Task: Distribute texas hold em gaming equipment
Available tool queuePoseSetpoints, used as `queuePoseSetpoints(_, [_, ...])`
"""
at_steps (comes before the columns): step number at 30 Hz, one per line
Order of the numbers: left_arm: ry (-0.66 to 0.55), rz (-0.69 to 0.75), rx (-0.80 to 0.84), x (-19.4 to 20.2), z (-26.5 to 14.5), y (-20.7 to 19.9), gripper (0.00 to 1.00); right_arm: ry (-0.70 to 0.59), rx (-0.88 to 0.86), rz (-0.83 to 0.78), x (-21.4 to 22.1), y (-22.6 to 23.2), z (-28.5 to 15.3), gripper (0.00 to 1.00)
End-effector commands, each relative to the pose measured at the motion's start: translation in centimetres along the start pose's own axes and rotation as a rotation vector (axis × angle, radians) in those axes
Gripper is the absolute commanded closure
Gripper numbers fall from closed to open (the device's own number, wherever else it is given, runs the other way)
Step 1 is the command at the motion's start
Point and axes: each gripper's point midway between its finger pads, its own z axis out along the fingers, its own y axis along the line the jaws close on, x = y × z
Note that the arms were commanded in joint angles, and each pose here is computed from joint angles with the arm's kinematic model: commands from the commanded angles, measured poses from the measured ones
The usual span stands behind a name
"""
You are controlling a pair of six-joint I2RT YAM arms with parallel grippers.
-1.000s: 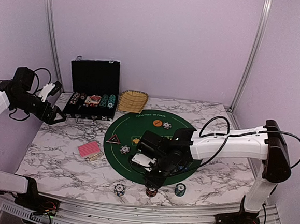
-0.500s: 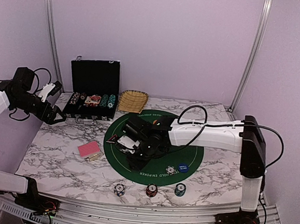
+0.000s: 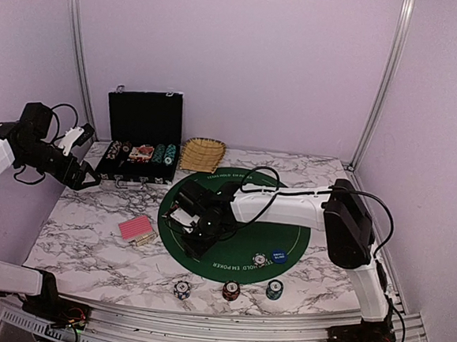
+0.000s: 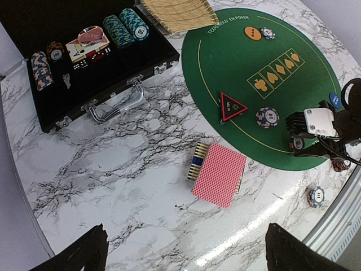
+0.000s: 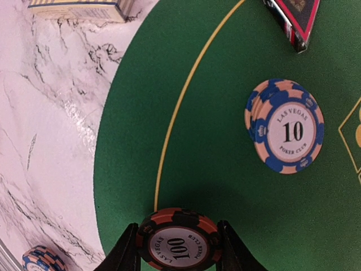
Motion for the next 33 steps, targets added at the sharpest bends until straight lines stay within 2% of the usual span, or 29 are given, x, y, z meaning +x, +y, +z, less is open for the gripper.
queuePoseSetpoints(1, [-0.004,0.004,0.003,-0.4,-0.6,-0.3,0.01,-0.068,-0.025,0.028,-2.5,0.1,0.2,0.92])
queuePoseSetpoints(11, [-0.001,0.009,0.006,-0.3,-0.4,-0.2,0.01,-0.062,-0.010,0.056,-2.2,-0.9,1.6,0.89])
queuePoseSetpoints(13, [0.000,0.008,0.007,-0.5,-0.2,-0.1,0.01,-0.056,-0.010,0.056,-2.0,-0.9,1.7,0.84])
queuePoseSetpoints(19, [0.005,0.003,0.008,-0.7,0.0,0.2,0.01,-0.057,-0.001,0.063,-1.8,-1.0,1.3,0.57])
queuePoseSetpoints(22, [0.007,-0.001,0.004,-0.7,0.0,0.2,0.01,-0.077,0.005,0.067,-2.1,-1.1,0.6,0.48])
queuePoseSetpoints(26, [0.004,-0.005,0.002,-0.8,-0.1,0.2,0.01,-0.104,0.015,0.069,-2.5,-1.3,-0.8,0.42])
queuePoseSetpoints(33, [0.002,-0.013,-0.007,-1.0,-0.2,0.4,0.01,-0.156,0.032,0.067,-3.2,-1.2,-4.0,0.38])
